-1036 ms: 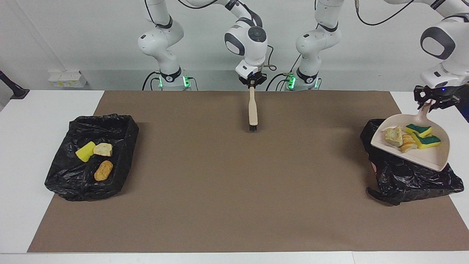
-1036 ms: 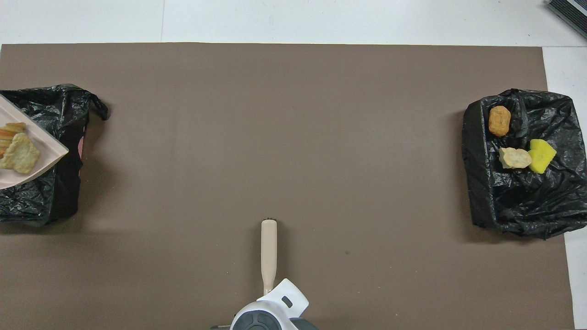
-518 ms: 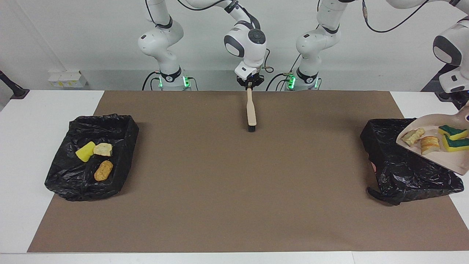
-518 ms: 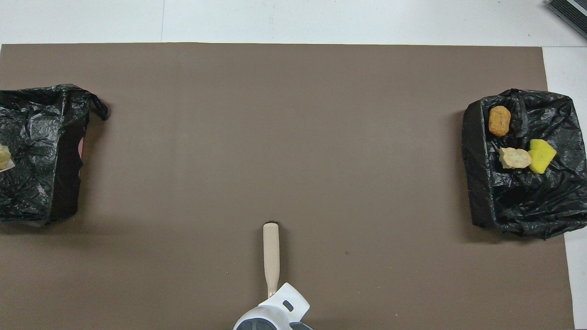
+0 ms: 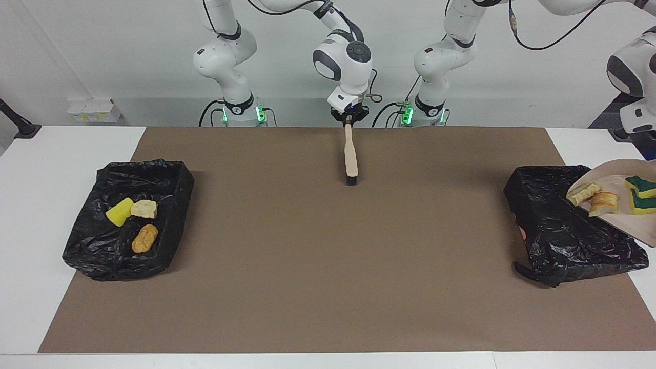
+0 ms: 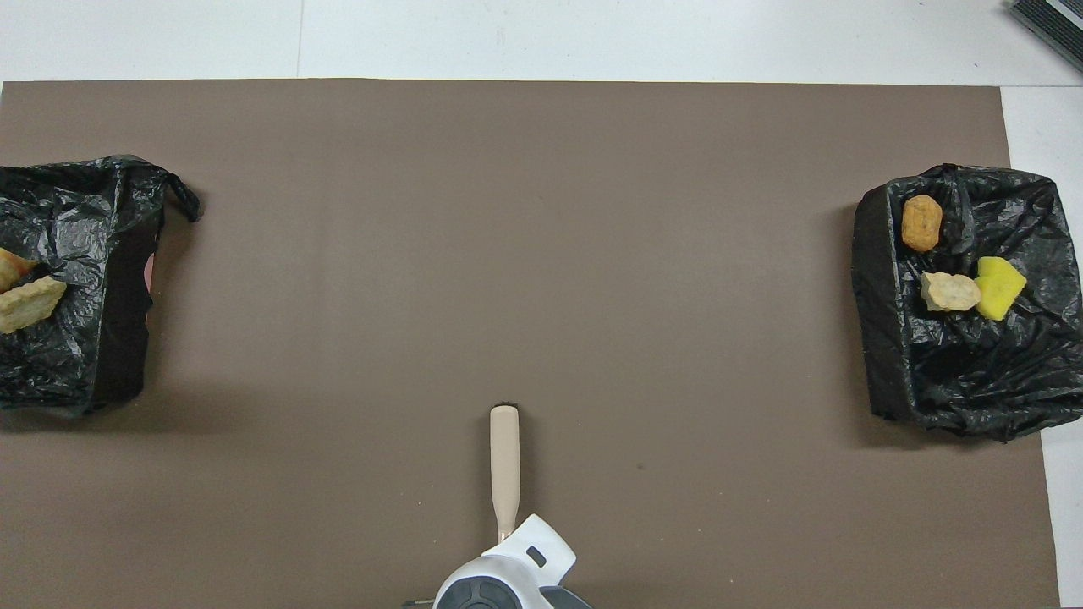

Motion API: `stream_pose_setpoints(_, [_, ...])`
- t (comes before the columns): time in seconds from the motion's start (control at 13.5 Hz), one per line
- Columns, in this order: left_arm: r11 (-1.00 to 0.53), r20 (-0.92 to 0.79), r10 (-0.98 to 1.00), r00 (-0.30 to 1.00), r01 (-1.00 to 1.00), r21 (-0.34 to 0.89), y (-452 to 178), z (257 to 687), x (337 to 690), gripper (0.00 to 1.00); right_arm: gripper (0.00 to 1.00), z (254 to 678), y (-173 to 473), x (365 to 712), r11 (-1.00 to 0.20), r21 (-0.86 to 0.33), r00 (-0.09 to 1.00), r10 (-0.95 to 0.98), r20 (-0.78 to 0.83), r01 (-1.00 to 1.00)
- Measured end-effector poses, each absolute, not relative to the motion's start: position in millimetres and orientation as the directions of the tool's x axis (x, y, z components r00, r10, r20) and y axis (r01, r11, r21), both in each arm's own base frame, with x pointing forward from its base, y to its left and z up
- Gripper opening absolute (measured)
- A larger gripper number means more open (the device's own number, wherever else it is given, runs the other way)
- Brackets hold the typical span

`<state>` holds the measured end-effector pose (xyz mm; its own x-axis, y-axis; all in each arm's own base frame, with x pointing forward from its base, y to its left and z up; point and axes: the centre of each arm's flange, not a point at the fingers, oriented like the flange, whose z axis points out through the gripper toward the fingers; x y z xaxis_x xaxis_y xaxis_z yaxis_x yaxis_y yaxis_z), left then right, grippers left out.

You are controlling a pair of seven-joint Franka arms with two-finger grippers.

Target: Sweep and dump trash in bin

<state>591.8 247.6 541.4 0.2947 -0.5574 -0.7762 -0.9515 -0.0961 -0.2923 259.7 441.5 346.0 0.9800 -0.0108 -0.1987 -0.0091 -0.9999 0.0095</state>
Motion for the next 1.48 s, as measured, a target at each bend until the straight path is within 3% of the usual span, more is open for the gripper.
stream_pose_setpoints(0.15, [-0.012, -0.835, -0.495, 0.239, -0.963, -0.269, 232.2, 546.2, 600.2, 0.31, 0.55, 350.4, 445.3, 262.6, -1.0, -0.001, 0.981, -0.01, -0.194, -0.01])
stream_pose_setpoints(0.22, [0.024, -0.859, -0.462, 0.22, -0.965, -0.26, 224.8, 550.9, 604.1, 0.31, 0.61, 352.3, 446.3, 265.3, -1.0, -0.005, 0.981, -0.012, -0.191, -0.013])
stream_pose_setpoints(0.44, [0.048, -0.886, -0.409, 0.218, -0.965, -0.259, 201.6, 567.4, 617.8, 0.31, 0.61, 370.8, 436.4, 297.6, -0.997, -0.029, 0.982, -0.066, -0.177, -0.072])
stream_pose_setpoints(0.74, [0.068, -0.892, -0.381, 0.242, -0.955, -0.288, 175.0, 569.5, 630.9, 0.31, 0.63, 432.5, 379.6, 366.1, -0.983, -0.068, 0.976, -0.161, -0.148, -0.172])
stream_pose_setpoints(0.89, [0.056, -0.895, -0.37, 0.249, -0.956, -0.289, 177.1, 569.8, 629.8, 0.31, 0.74, 467.2, 334.3, 397.4, -0.98, -0.063, 0.972, -0.175, -0.159, -0.187])
stream_pose_setpoints(1.04, [0.045, -0.896, -0.363, 0.257, -0.955, -0.293, 177.7, 573.8, 629.3, 0.31, 0.96, 500.8, 292.5, 425.5, -0.978, -0.062, 0.967, -0.188, -0.17, -0.201])
stream_pose_setpoints(1.18, [0.024, -0.87, -0.394, 0.296, -0.943, -0.332, 171.6, 589.6, 630.8, 0.31, 1.0, 535.0, 240.1, 458.1, -0.972, -0.07, 0.964, -0.211, -0.161, -0.224])
stream_pose_setpoints(1.48, [-0.178, -0.717, -0.587, 0.376, -0.924, -0.339, 155.4, 604.8, 622.9, 0.31, 1.0, 589.8, 147.9, 501.1, -0.991, -0.025, 0.991, -0.132, -0.029, -0.133])
